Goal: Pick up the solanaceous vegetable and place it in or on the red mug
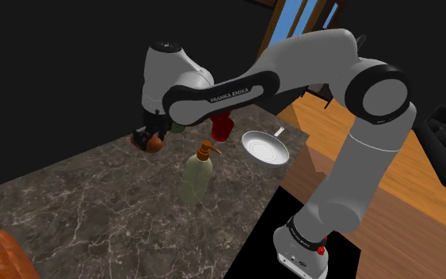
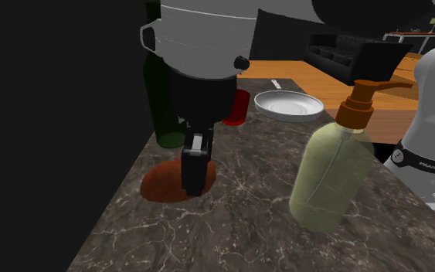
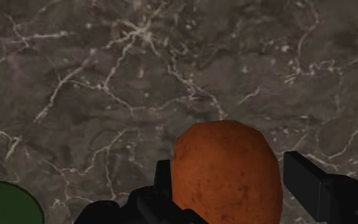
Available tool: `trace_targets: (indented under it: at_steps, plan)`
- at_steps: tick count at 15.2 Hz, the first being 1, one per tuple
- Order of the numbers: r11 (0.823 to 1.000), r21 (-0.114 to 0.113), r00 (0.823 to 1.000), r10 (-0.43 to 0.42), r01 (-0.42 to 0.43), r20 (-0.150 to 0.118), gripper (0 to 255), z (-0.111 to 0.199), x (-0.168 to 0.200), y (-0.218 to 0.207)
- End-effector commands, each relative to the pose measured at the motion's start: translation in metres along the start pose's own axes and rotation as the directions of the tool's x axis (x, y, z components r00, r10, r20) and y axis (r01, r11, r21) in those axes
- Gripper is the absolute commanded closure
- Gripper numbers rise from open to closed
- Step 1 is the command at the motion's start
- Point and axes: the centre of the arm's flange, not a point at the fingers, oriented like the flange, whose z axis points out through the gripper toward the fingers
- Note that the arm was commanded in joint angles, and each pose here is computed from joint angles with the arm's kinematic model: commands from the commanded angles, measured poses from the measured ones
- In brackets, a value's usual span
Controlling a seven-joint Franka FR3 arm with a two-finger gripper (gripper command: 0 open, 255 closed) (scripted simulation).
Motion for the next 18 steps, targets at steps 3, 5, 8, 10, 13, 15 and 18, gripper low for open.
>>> trace_targets:
  at_steps: [3, 5, 8, 10, 13, 15, 18]
  plan:
    - [1.0, 0.0, 1.0, 0.0, 0.0, 0.0, 255, -0.021, 0.003, 0.002]
    - [1.0, 0.0, 1.0, 0.0, 0.0, 0.0, 255, -0.032, 0.004, 0.002]
    - [1.0, 0.0, 1.0, 0.0, 0.0, 0.0, 255, -0.048, 0.006, 0.003]
    - [1.0, 0.0, 1.0, 0.0, 0.0, 0.0, 255, -0.058, 0.007, 0.004]
    - [1.0, 0.0, 1.0, 0.0, 0.0, 0.0, 255, -0.074, 0.009, 0.005]
    - [1.0, 0.0, 1.0, 0.0, 0.0, 0.0, 255, -0.084, 0.01, 0.006]
    - [1.0, 0.0, 1.0, 0.0, 0.0, 0.0, 255, -0.1, 0.012, 0.007]
